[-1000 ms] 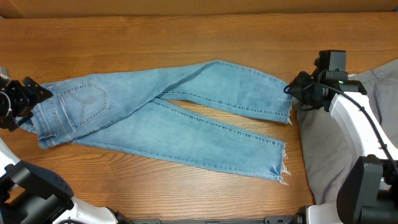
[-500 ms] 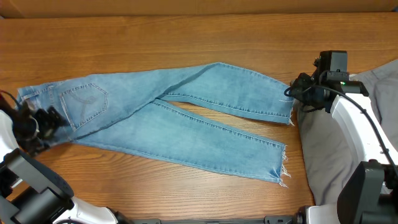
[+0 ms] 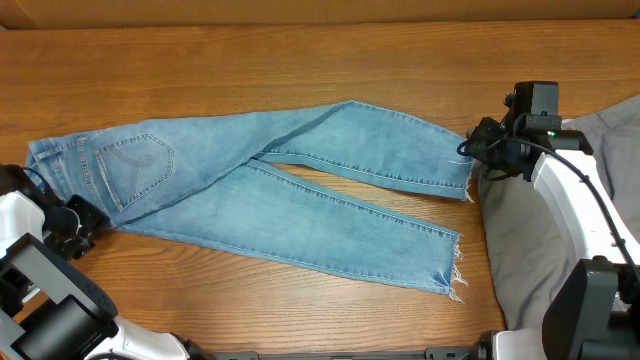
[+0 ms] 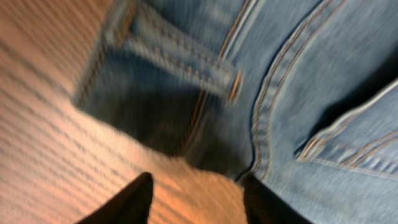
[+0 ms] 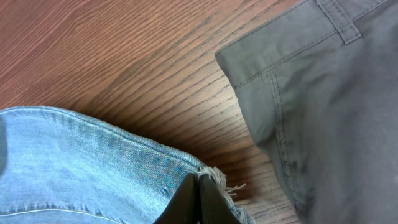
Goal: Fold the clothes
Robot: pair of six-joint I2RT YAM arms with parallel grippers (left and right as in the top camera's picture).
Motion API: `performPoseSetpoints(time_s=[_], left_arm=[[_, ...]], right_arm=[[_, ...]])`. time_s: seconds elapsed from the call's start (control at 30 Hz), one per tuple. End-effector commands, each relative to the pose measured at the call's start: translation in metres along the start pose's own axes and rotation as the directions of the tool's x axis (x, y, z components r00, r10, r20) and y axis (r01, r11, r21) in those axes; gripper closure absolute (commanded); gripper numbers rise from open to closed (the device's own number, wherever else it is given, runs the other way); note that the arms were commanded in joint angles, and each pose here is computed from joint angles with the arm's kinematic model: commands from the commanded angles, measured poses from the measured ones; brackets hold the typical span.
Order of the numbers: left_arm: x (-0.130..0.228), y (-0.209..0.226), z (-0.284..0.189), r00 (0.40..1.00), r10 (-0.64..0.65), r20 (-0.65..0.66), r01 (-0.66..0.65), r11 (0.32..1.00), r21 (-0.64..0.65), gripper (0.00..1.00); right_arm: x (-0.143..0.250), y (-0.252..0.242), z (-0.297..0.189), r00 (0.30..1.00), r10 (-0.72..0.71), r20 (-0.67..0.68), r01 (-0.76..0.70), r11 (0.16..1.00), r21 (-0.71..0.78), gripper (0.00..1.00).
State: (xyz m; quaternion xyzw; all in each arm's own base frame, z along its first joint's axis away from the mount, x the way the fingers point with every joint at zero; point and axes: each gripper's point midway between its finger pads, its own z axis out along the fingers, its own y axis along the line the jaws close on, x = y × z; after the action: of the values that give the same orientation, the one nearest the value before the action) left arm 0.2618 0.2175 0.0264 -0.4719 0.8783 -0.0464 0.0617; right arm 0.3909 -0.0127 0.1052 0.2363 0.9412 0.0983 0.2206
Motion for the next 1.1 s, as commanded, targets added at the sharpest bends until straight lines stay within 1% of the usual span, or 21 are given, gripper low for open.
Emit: performPoseSetpoints(time_s=[0.0,0.1,0.17,0.23,0.27,0.3,0.37,0.47,0.5,0.57,0.6,0.63,0.7,0.87,0.93,1.07], left_arm=[[-0.006,0.002,-0.001,0.999,-0.02,0.029,0.02,1.0,-0.006,0.57],[-0.014,-0.003,-0.001,0.998,-0.014,0.058,0.013,1.0,0.025,0.64],[-0.017,-0.004,-0.001,0.997,-0.013,0.074,0.011,1.0,0.028,0.63],[-0.019,-0.005,-0.001,0.997,-0.011,0.082,0.009,1.0,0.029,0.52],[-0.019,-0.003,-0.001,0.997,-0.008,0.082,0.006,1.0,0.022,0.45],[-0.018,-0.002,-0.001,0.997,-0.008,0.079,0.007,1.0,0.015,0.41],[-0.018,0.001,-0.001,0.997,-0.009,0.081,0.009,1.0,0.0,0.38],[-0.019,0.006,0.002,0.995,-0.008,0.095,0.011,1.0,-0.025,0.39],[-0.02,0.006,0.003,0.995,-0.008,0.1,0.011,1.0,-0.028,0.43],[-0.021,0.006,0.005,0.994,-0.007,0.107,0.01,1.0,-0.026,0.56],[-0.021,0.006,0.005,0.994,-0.007,0.108,0.01,1.0,-0.026,0.68],[-0.021,0.006,0.005,0.994,-0.006,0.111,0.009,1.0,-0.025,0.76],[-0.023,0.005,0.005,0.993,-0.006,0.117,0.008,1.0,-0.016,0.96],[-0.029,-0.006,-0.003,0.993,-0.002,0.121,-0.002,0.999,0.032,0.96],[-0.035,-0.015,-0.013,0.992,0.0,0.127,-0.009,0.997,0.073,0.96],[-0.058,-0.036,-0.045,0.985,0.007,0.173,-0.033,0.988,0.149,0.96]], right_arm=[[-0.014,0.002,-0.014,0.998,-0.008,0.059,0.009,1.0,-0.004,0.96],[-0.014,0.002,-0.014,0.998,-0.009,0.062,0.009,1.0,-0.005,0.96],[-0.015,0.002,-0.014,0.998,-0.009,0.064,0.009,1.0,-0.002,0.96],[-0.015,0.002,-0.014,0.998,-0.009,0.064,0.009,1.0,-0.002,0.96],[-0.015,0.002,-0.014,0.998,-0.009,0.064,0.009,1.0,-0.002,0.96],[-0.015,0.002,-0.014,0.998,-0.009,0.064,0.009,1.0,-0.002,0.96],[-0.015,0.002,-0.014,0.998,-0.009,0.064,0.009,1.0,-0.002,0.96],[-0.015,0.002,-0.014,0.998,-0.009,0.064,0.009,1.0,-0.002,0.96],[-0.015,0.002,-0.014,0.998,-0.009,0.064,0.009,1.0,-0.002,0.96],[-0.015,0.002,-0.014,0.998,-0.009,0.064,0.009,1.0,-0.002,0.96],[-0.015,0.002,-0.014,0.998,-0.009,0.064,0.009,1.0,-0.002,0.96],[-0.015,0.002,-0.014,0.998,-0.009,0.064,0.009,1.0,-0.002,0.96],[-0.015,0.002,-0.014,0.998,-0.009,0.064,0.009,1.0,-0.002,0.96],[-0.018,0.004,-0.014,0.997,-0.029,0.078,0.03,1.0,-0.007,0.96],[-0.021,0.005,-0.015,0.995,-0.05,0.087,0.051,0.999,-0.009,0.96],[-0.024,0.007,-0.018,0.992,-0.087,0.092,0.088,0.996,-0.008,0.96]])
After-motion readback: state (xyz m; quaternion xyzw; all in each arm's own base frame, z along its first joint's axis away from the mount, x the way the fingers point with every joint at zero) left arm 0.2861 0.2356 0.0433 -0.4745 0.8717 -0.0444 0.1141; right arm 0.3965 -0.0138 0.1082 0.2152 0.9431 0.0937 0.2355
